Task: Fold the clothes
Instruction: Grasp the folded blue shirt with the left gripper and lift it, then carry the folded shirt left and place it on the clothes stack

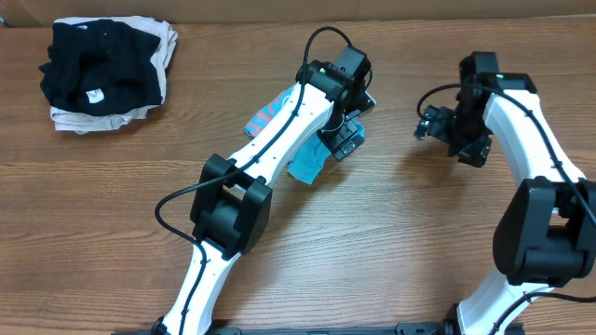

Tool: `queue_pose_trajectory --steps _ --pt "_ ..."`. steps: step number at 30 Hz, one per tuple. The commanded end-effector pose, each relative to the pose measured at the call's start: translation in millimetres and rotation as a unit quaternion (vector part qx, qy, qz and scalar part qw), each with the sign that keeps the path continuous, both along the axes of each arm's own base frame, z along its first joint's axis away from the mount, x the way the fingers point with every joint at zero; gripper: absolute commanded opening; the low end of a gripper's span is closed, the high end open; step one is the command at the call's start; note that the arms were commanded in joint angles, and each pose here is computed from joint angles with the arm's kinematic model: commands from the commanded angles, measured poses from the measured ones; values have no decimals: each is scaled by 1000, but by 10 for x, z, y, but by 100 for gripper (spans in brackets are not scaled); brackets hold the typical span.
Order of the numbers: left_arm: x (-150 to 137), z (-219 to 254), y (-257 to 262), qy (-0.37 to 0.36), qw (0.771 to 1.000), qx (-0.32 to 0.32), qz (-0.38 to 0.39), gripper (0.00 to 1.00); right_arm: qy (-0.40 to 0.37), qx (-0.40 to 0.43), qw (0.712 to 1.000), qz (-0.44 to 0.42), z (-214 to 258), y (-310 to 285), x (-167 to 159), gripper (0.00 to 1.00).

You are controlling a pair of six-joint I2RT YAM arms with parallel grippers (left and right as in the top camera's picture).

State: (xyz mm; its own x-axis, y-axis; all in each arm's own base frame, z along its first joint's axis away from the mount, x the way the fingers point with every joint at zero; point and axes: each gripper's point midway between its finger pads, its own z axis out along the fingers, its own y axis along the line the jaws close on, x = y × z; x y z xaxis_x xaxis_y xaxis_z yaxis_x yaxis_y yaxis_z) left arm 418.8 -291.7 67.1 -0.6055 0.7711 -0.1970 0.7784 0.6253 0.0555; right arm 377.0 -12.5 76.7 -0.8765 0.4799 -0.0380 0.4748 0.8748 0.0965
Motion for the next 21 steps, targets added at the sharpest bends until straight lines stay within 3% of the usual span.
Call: queue_pose_trajectory --steps 1,11,14,18,21 --pt "-19 -195 15 5 1000 15 -8 100 -24 -5 1000 -12 188 -106 47 100" --pt "-58 -680 100 31 998 49 -7 100 -25 -5 1000 -12 188 -113 48 100" --pt "-40 -806 157 30 997 68 -4 93 -25 -5 1000 -12 188 -113 46 100" --pt "29 -836 243 16 996 86 19 70 -24 -5 1000 -12 186 -113 42 100" --pt "87 -824 323 3 994 103 35 31 -24 -5 1000 -12 186 -114 44 100"
